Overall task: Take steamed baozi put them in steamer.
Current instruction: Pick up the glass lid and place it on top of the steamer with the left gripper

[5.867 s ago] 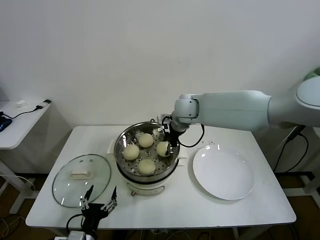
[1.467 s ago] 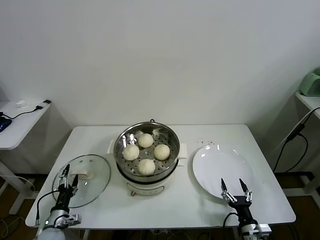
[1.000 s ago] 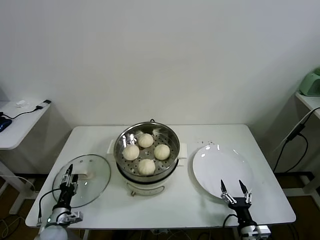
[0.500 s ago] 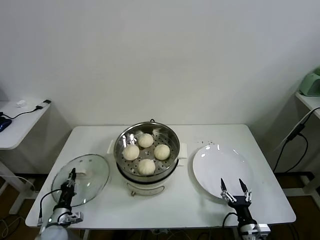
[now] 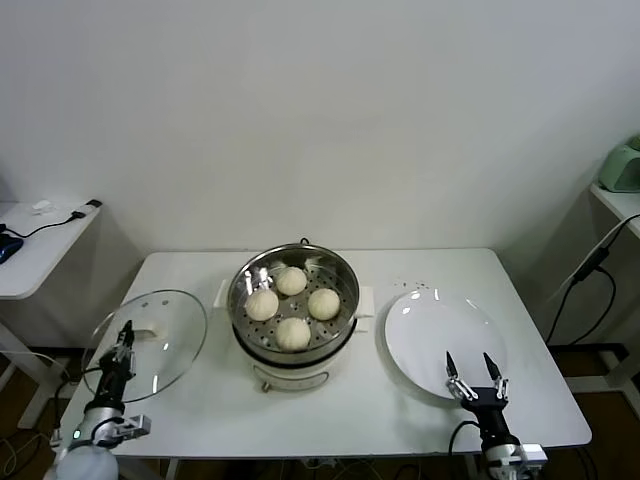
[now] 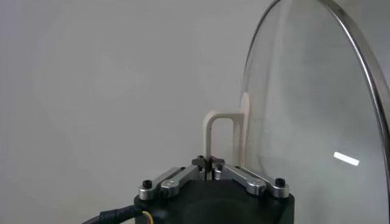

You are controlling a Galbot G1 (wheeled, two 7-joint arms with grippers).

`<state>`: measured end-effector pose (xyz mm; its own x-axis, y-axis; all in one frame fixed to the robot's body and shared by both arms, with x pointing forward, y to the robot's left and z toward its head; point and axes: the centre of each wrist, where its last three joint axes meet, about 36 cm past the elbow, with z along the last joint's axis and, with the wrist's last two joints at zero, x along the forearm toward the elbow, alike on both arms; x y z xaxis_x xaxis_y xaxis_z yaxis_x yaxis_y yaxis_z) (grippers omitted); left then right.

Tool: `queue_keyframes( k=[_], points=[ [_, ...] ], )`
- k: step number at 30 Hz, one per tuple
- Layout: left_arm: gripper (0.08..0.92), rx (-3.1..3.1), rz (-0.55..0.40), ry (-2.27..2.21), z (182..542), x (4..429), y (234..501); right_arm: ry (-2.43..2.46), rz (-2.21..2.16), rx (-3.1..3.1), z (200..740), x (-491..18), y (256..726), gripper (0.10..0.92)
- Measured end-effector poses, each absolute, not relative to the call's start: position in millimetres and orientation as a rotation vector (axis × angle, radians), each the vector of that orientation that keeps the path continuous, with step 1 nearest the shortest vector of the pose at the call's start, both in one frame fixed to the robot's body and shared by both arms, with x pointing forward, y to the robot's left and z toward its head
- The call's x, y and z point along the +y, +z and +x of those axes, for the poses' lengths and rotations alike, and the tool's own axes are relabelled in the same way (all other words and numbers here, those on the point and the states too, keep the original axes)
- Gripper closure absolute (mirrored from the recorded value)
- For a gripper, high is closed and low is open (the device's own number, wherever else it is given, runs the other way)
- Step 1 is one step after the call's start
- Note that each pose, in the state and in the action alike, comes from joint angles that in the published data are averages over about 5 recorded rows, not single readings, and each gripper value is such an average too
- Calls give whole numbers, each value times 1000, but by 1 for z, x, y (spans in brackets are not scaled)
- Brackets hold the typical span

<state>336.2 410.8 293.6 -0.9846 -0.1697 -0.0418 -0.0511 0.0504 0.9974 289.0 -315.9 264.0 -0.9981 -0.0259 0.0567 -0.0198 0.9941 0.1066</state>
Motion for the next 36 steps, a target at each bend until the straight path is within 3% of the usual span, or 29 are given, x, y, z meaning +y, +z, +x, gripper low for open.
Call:
queue_keyframes(
  k=[8, 17, 24, 36],
  points=[
    [868, -2199, 269, -2072, 337, 404, 367, -129, 4, -3076, 290, -315, 267, 200],
    [868, -2229, 269, -2038, 347, 343, 431, -76, -6, -3074, 287, -314, 267, 200],
    [868, -2241, 221, -2034, 351, 273, 450, -53, 0, -3088, 283, -311, 264, 200],
    [868, -2299, 138, -2020, 355, 161, 457, -45, -27, -3124, 277, -311, 258, 200]
  ],
)
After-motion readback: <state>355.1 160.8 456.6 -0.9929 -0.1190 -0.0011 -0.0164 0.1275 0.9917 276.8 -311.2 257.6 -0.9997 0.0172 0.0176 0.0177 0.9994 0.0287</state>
